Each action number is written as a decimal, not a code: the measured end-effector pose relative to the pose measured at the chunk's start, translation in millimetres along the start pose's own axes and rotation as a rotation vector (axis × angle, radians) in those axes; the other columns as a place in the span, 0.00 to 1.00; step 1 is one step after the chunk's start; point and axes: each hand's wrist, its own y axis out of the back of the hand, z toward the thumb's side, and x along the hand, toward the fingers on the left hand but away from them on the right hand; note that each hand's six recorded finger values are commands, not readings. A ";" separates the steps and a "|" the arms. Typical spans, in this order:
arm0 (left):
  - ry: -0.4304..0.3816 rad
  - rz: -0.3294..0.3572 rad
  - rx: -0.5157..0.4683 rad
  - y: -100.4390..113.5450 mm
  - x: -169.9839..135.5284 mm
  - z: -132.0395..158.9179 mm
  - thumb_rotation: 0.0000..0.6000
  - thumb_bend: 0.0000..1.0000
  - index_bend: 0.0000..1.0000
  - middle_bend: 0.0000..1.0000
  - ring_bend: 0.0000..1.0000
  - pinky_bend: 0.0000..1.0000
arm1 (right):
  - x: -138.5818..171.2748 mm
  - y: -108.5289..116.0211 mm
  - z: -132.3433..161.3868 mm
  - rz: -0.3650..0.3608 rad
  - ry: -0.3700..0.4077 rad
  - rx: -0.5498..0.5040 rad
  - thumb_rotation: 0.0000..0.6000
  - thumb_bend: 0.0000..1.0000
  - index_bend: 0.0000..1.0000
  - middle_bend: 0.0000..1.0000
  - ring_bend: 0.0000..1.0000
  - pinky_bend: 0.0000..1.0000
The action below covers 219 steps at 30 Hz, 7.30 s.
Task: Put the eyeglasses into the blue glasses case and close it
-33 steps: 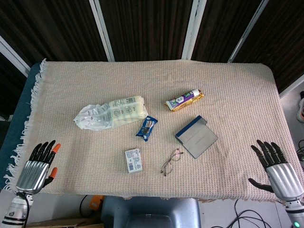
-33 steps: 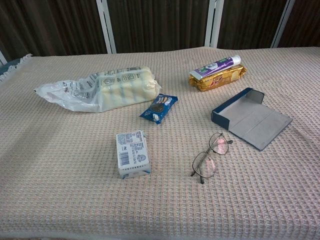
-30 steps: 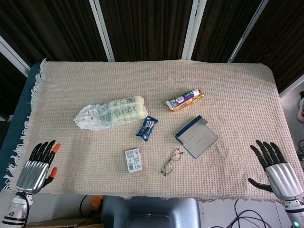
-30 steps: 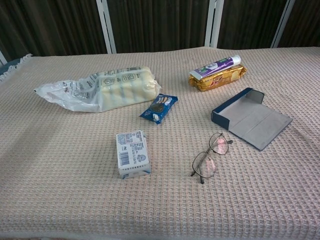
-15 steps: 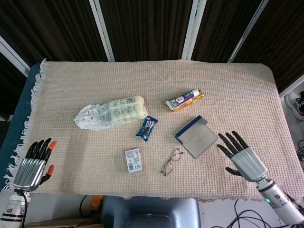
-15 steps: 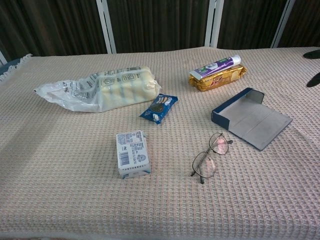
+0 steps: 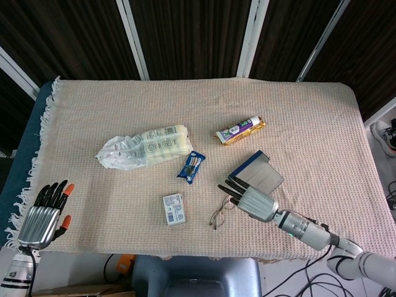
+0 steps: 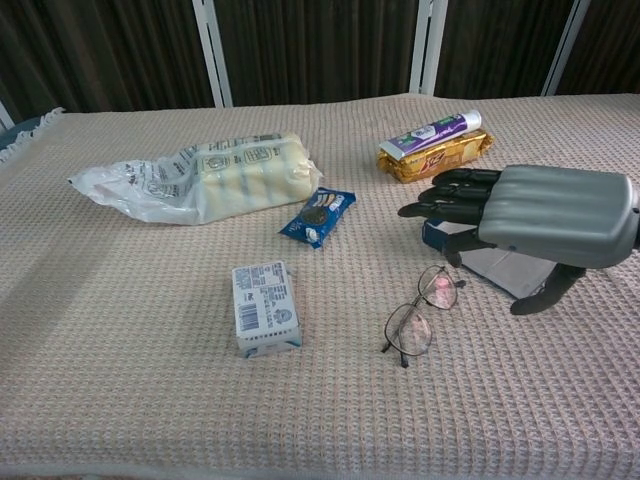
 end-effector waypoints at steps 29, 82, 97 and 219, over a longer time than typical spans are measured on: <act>0.012 0.014 -0.003 2.9 -3.0 -3.8 1.00 0.42 0.00 0.00 0.02 0.09 | -53.1 3.4 25.6 -0.008 0.079 -0.071 1.00 0.44 0.60 0.01 0.00 0.00; 0.011 -0.004 0.027 -5.1 -0.2 2.4 1.00 0.42 0.00 0.00 0.02 0.09 | 23.6 -12.1 -64.6 0.172 -0.047 0.227 1.00 0.63 0.78 0.09 0.00 0.00; 0.031 -0.012 0.025 -6.3 4.4 -0.8 1.00 0.41 0.00 0.00 0.02 0.09 | 1.4 -55.8 -90.9 0.237 -0.090 0.288 1.00 0.64 0.78 0.10 0.00 0.00; 0.032 0.014 0.032 -3.0 3.0 1.5 1.00 0.42 0.00 0.00 0.02 0.09 | 23.3 -82.9 -78.7 0.035 -0.257 -0.128 1.00 0.50 0.65 0.11 0.00 0.00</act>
